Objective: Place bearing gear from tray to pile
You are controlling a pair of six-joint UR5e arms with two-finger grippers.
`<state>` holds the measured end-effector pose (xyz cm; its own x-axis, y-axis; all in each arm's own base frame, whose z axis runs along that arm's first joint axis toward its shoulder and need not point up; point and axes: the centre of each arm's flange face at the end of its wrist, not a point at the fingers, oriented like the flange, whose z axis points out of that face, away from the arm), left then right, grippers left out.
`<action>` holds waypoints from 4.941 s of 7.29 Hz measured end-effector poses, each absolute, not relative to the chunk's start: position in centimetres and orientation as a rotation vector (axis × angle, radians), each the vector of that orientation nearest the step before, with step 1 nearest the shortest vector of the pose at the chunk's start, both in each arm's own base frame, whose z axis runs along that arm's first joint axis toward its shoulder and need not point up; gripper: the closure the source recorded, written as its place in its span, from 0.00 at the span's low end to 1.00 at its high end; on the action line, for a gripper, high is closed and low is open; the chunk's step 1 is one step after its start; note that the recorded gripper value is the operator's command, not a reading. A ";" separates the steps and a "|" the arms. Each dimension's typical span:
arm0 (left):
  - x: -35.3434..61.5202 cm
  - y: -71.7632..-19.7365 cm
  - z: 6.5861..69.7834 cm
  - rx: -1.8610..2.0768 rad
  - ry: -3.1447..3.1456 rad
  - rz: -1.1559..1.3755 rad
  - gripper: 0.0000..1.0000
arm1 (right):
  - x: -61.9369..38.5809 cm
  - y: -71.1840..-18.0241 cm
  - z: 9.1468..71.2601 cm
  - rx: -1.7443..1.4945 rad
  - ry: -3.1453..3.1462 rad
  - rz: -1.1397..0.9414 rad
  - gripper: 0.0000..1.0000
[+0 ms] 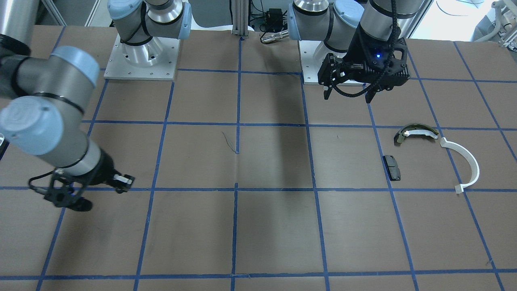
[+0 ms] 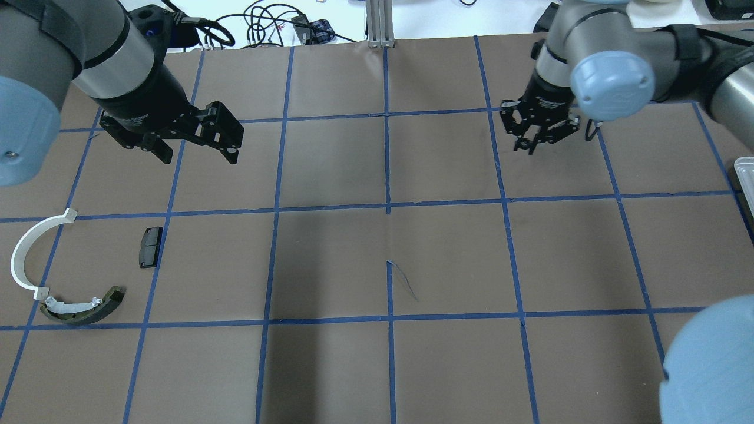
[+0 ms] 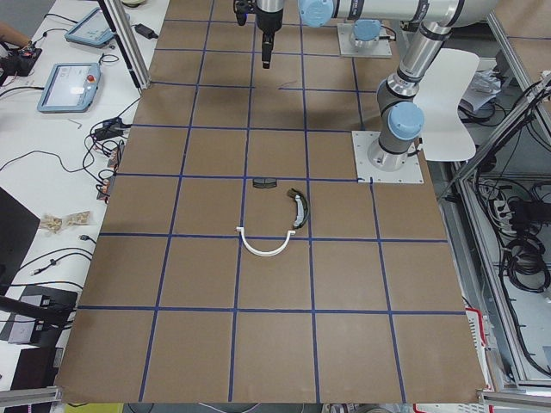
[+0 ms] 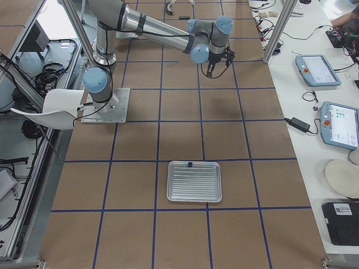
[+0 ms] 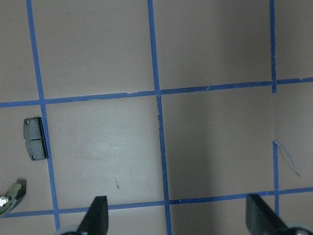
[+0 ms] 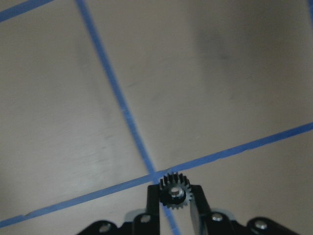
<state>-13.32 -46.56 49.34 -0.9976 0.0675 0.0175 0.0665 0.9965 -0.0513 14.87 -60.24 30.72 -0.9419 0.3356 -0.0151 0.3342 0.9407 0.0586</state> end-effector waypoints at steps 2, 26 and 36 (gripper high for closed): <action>-13.3 -46.6 49.3 -0.105 -3.120 0.078 0.00 | 25.0 -58.2 28.8 0.509 3.049 0.039 1.00; -31.2 -50.0 17.7 0.038 -3.129 -0.060 0.30 | -19.2 -57.3 32.9 -1.421 2.737 -0.162 0.02; -20.1 -54.4 21.7 0.159 -3.142 -0.049 1.00 | -38.9 -52.2 25.6 -1.975 2.321 -0.299 0.00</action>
<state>-20.14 -54.37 21.71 -0.9949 -0.1006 -0.0066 -0.1008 0.9944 0.0307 -38.94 -52.24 25.55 -0.1659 -0.9840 0.0656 -0.9685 0.1501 -0.1990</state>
